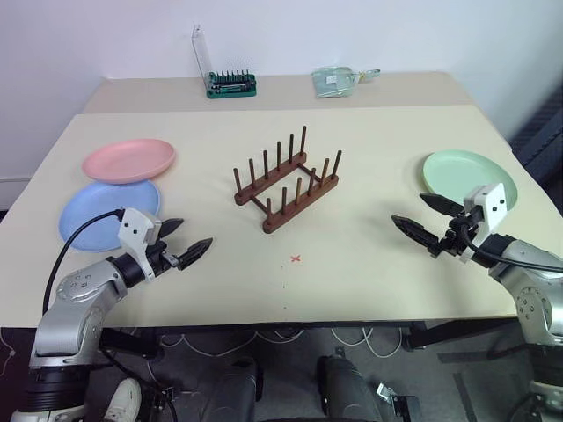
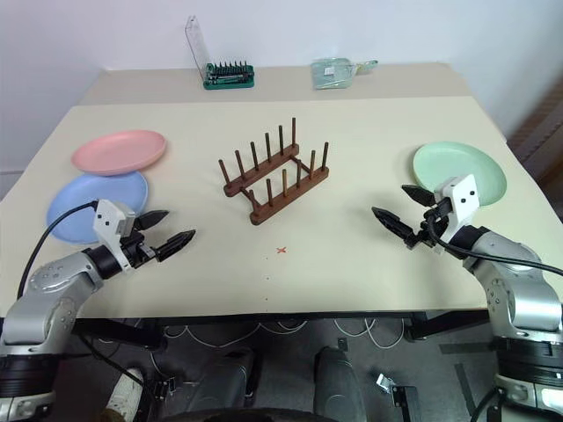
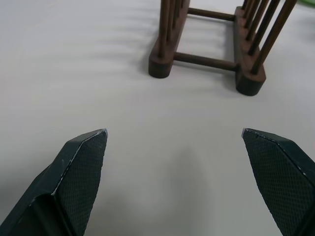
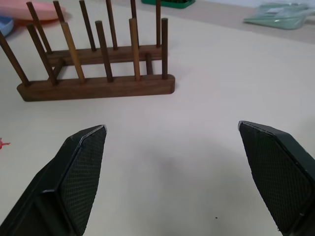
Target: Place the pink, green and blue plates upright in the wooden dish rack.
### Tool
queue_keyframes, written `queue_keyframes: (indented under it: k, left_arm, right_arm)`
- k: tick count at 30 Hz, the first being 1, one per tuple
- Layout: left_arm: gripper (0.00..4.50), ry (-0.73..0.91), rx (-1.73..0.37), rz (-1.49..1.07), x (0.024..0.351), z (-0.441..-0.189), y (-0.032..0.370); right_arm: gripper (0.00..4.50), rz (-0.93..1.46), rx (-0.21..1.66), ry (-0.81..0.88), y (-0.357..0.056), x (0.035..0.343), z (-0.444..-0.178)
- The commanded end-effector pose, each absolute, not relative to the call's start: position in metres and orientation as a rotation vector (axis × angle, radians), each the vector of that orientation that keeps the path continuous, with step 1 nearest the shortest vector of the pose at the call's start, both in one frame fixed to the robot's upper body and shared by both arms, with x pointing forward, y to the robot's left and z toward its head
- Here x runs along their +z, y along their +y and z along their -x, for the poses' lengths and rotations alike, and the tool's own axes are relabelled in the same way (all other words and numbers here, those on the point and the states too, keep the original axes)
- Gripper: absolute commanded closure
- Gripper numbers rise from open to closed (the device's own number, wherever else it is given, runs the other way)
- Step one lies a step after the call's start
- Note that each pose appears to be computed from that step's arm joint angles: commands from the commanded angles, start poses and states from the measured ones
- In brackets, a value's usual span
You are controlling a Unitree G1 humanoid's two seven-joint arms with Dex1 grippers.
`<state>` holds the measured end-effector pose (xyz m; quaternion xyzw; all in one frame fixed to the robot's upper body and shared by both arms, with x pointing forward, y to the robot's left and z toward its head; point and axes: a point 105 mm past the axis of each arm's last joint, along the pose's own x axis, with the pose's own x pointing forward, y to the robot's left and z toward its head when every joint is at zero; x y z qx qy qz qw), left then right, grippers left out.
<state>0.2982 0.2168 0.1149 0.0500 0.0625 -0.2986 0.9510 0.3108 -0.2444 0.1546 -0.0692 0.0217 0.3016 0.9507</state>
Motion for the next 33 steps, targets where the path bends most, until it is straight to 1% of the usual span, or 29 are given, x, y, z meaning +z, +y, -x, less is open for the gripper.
queue_keyframes:
  k: [1,6,9,12,14,16,19,22,24,27,30,33]
  left_arm:
    - [0.00,0.062,-0.609,-0.117,0.131,-0.296,0.214]
    - [0.00,0.045,-0.609,-0.112,0.133,-0.299,0.208]
    - [0.00,0.043,-0.650,-0.127,0.132,-0.297,0.199]
    - [0.00,0.055,-0.685,-0.134,0.126,-0.301,0.188]
    - [0.00,0.075,-0.737,-0.127,0.122,-0.303,0.171]
    - [0.00,0.078,-0.821,-0.112,0.121,-0.300,0.150]
    - [0.00,0.077,-0.893,-0.119,0.120,-0.295,0.135]
    - [0.00,0.135,-0.910,-0.227,0.092,-0.301,0.103]
    - [0.00,0.167,-0.862,-0.235,0.078,-0.308,0.098]
    - [0.00,0.153,-0.808,-0.233,0.075,-0.318,0.097]
    - [0.00,0.153,-0.787,-0.250,0.071,-0.324,0.099]
    - [0.00,0.139,-0.766,-0.270,0.071,-0.339,0.097]
  right_arm:
    - [0.13,0.178,0.621,0.005,-0.243,0.168,-0.313]
    - [0.13,0.186,0.631,-0.001,-0.239,0.169,-0.319]
    - [0.13,0.190,0.643,-0.007,-0.235,0.172,-0.317]
    - [0.13,0.188,0.658,0.003,-0.229,0.165,-0.313]
    - [0.13,0.176,0.678,-0.004,-0.221,0.164,-0.309]
    - [0.13,0.167,0.687,-0.010,-0.216,0.163,-0.307]
    - [0.13,0.166,0.686,-0.010,-0.213,0.161,-0.307]
    - [0.13,0.143,0.687,-0.025,-0.204,0.157,-0.306]
    - [0.13,0.135,0.680,-0.032,-0.201,0.158,-0.303]
    - [0.13,0.124,0.672,-0.044,-0.200,0.161,-0.297]
    - [0.13,0.126,0.648,-0.023,-0.202,0.155,-0.293]
    - [0.13,0.128,0.638,-0.018,-0.203,0.154,-0.292]
